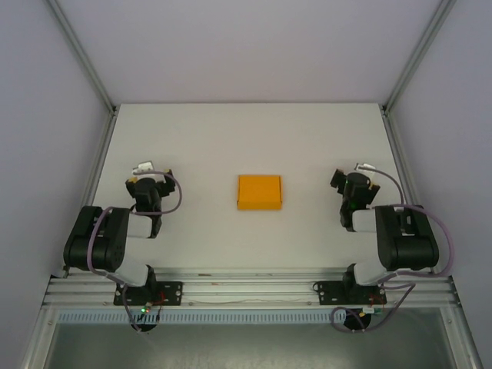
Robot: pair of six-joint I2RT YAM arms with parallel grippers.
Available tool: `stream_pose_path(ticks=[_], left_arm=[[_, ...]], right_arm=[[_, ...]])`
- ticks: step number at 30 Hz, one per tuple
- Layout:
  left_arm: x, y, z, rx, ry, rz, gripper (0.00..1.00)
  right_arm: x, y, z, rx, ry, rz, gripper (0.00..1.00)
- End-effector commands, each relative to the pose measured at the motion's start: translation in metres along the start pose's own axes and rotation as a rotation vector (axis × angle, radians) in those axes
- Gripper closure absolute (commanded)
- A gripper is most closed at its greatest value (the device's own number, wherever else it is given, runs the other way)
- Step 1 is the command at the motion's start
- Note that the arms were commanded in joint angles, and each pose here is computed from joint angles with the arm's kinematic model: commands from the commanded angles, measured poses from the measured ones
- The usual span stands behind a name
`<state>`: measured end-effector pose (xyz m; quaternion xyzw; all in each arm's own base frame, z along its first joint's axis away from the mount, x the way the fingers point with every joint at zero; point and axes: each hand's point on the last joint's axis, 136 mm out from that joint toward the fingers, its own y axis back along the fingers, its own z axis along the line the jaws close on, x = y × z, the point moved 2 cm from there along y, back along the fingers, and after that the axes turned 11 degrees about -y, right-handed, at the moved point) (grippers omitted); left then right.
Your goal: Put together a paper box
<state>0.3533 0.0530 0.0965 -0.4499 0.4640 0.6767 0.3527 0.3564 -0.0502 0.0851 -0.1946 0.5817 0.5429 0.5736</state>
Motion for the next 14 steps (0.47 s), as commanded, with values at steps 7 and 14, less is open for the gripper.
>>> stream_pose_path(ticks=[7,14], left_arm=[[-0.0178,-0.0016,-0.0052,0.032,-0.007,-0.061,0.0],[-0.0177,-0.0015,-0.0054,0.033,-0.006,-0.057,0.0]], right_arm=[[-0.021,0.0008,0.013,-0.054,-0.053,-0.067,0.0],[-0.0207,0.0006,0.0127,-0.053,-0.054,-0.066,0.0]])
